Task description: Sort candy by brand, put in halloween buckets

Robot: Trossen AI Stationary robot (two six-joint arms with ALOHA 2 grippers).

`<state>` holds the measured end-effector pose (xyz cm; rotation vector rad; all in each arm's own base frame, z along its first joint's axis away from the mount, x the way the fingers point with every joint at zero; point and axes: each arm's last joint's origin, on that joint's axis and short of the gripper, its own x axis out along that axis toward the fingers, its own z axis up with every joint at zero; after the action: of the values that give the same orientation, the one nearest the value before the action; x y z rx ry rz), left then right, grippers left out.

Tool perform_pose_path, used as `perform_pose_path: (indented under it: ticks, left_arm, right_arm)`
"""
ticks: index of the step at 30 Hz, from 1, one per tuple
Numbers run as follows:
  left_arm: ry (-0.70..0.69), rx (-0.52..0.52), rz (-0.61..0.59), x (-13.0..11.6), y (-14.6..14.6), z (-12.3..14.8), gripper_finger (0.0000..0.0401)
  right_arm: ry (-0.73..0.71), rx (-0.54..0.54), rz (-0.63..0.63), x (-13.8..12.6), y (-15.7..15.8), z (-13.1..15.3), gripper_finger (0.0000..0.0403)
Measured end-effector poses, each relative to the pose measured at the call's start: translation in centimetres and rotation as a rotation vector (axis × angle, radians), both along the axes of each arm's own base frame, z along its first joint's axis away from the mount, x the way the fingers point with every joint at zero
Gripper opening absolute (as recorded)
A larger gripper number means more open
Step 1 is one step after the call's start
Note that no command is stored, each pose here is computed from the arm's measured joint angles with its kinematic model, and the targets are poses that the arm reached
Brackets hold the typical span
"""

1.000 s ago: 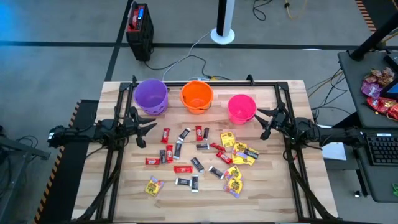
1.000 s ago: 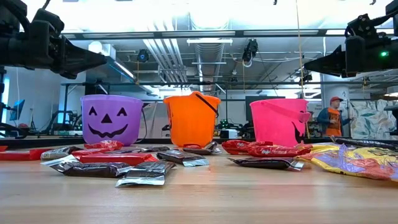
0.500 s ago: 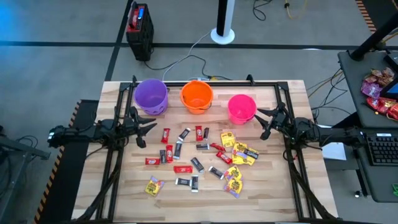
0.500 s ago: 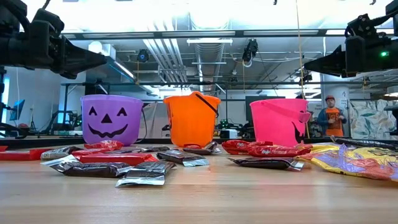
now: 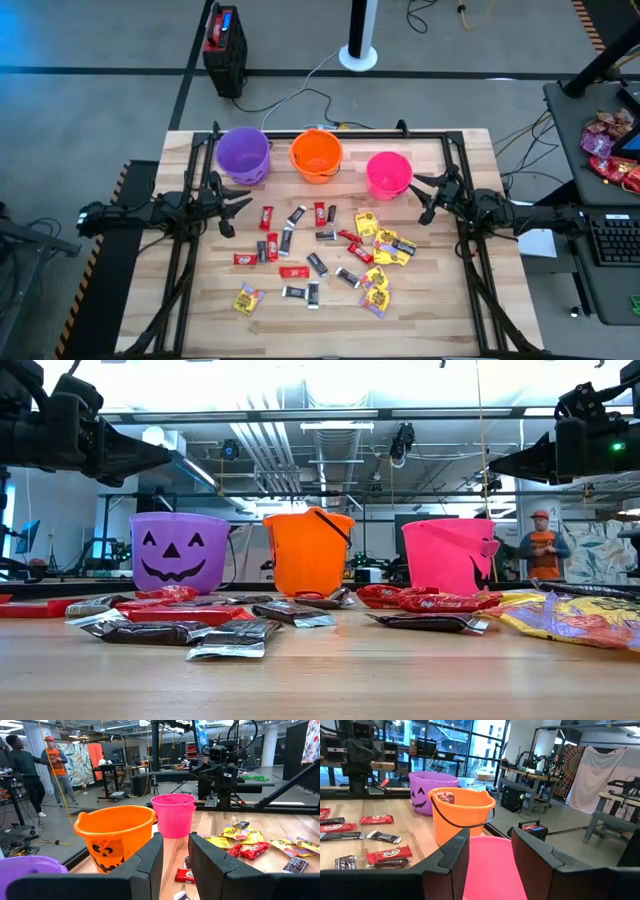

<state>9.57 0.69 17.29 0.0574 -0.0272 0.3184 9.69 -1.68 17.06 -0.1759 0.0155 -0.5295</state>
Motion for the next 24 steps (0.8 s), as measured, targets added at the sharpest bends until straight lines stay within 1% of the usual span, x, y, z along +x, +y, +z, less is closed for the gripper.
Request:
perform_pose_path:
  ticks: [1, 2, 4, 6, 8, 9, 11, 12, 13, 16, 20, 24]
  left_arm:
    - [-0.001, 0.000, 0.000, 0.0, 0.0, 0.0, 0.0076]
    - [-0.002, 0.004, 0.001, 0.0, 0.0, 0.0, 0.0076]
    - [-0.013, 0.009, 0.004, 0.0, 0.0, 0.1, 0.0076]
    - [-0.057, -0.021, 0.000, 0.0, 0.0, 0.4, 0.0076]
    - [-0.130, -0.104, -0.007, -0.1, 0.0, 0.9, 0.0076]
    - [-0.168, -0.171, -0.015, -0.1, 0.0, 1.0, 0.0076]
    - [-0.247, -0.322, -0.033, -0.1, 0.0, 1.3, 0.0076]
    - [-0.280, -0.373, -0.034, -0.2, 0.0, 1.5, 0.0076]
    - [-0.308, -0.394, -0.020, -0.2, 0.1, 1.6, 0.0076]
    - [-0.363, -0.413, 0.001, -0.4, 0.2, 2.0, 0.0076]
    - [-0.398, -0.435, -0.020, -0.3, 0.2, 2.3, 0.0076]
    - [-0.459, -0.446, -0.090, -0.1, 0.0, 3.0, 0.0076]
  right_arm:
    - [-0.010, 0.018, 0.003, 0.0, 0.0, 0.0, 0.0139]
    - [-0.033, 0.064, 0.016, 0.0, 0.0, 0.0, 0.0139]
    - [-0.110, 0.206, 0.052, 0.1, 0.1, 0.0, 0.0139]
    - [-0.210, 0.371, 0.074, 0.1, 0.2, 0.1, 0.0139]
    - [-0.300, 0.514, 0.072, 0.1, 0.1, 0.2, 0.0139]
    - [-0.318, 0.544, 0.073, 0.1, 0.1, 0.2, 0.0139]
    - [-0.320, 0.530, 0.106, 0.1, 0.2, 0.3, 0.0139]
    - [-0.320, 0.513, 0.135, 0.1, 0.3, 0.5, 0.0139]
    - [-0.328, 0.502, 0.167, 0.1, 0.3, 0.7, 0.0139]
    - [-0.366, 0.466, 0.240, 0.1, 0.5, 1.4, 0.0139]
    - [-0.348, 0.435, 0.233, 0.3, 0.5, 1.4, 0.0139]
    - [-0.314, 0.444, 0.223, 0.6, 0.5, 1.1, 0.0139]
